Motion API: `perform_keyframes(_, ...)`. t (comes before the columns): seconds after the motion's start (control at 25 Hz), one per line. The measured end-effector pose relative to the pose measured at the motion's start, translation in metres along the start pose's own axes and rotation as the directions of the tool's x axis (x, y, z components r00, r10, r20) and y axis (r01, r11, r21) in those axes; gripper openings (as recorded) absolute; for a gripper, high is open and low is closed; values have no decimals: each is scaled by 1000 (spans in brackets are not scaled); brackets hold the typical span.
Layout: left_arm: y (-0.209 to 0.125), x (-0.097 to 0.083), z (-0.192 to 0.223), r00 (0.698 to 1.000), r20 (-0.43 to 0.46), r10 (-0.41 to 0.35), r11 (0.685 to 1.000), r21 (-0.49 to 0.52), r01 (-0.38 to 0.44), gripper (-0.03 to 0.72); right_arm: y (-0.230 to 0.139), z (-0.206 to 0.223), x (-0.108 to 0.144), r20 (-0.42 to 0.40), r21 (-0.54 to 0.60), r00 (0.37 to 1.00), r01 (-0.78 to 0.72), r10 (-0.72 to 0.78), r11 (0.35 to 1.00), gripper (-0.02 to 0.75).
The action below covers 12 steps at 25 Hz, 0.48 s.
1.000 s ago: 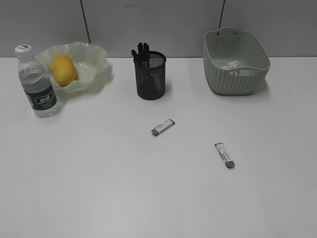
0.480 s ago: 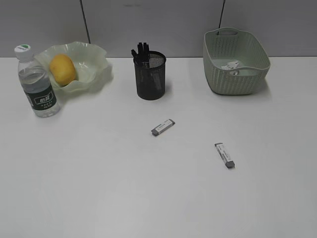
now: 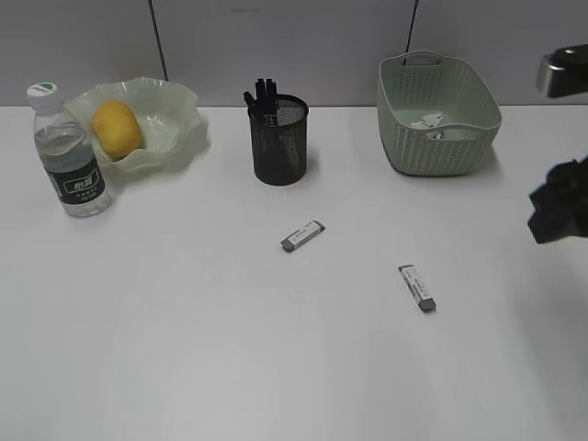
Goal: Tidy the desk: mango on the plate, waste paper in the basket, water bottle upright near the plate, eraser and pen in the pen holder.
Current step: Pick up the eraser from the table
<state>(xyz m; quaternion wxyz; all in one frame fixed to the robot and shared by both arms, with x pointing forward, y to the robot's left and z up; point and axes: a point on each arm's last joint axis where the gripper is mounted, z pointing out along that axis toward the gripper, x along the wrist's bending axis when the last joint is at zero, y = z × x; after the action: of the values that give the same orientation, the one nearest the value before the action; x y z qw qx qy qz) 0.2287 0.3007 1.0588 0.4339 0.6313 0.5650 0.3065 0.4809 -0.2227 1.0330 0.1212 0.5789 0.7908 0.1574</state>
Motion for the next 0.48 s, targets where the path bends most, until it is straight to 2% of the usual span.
perform_keyframes(0.24,0,0,0,1000,0,0,1000,-1,0,445,49,45,19,-31,83,999,43,-41,996,408)
perform_keyframes(0.48,0,0,0,1000,0,0,1000,-2,0,445,63,90,43,-40,206,999,42,-35,978,405)
